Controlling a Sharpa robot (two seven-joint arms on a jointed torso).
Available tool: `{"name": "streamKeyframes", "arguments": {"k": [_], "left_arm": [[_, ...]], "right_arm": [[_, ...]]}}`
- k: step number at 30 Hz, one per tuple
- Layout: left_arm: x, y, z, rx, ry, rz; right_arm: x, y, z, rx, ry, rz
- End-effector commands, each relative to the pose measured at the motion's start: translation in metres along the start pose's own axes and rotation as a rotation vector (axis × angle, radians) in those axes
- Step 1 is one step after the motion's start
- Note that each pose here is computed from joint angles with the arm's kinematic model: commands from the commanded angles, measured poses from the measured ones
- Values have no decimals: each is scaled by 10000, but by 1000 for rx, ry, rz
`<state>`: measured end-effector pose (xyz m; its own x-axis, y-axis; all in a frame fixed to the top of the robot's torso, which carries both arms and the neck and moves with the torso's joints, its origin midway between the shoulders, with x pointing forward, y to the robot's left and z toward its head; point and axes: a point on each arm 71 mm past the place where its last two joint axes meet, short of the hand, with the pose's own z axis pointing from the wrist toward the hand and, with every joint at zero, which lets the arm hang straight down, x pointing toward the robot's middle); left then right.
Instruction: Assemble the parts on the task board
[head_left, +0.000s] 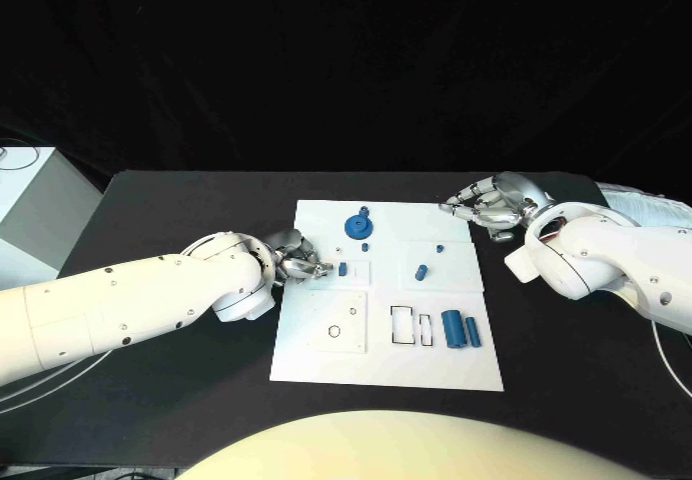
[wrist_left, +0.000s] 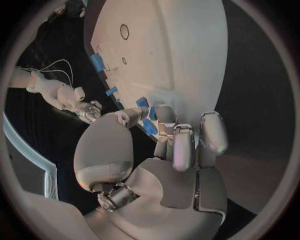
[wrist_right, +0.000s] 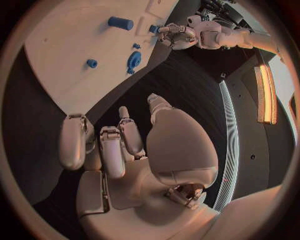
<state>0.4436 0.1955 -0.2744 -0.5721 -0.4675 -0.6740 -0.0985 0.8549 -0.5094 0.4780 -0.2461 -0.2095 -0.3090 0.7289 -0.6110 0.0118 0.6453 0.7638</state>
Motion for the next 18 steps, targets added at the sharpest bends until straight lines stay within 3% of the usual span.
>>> {"name": "streamKeyframes", "arguments": {"k": [1, 18], "left_arm": [[69, 25, 1, -21, 87, -20], [42, 19, 4, -16, 64, -54]], "right_arm": [[6, 4, 1, -8, 4, -1], [10, 0, 0, -7, 6, -1]]}}
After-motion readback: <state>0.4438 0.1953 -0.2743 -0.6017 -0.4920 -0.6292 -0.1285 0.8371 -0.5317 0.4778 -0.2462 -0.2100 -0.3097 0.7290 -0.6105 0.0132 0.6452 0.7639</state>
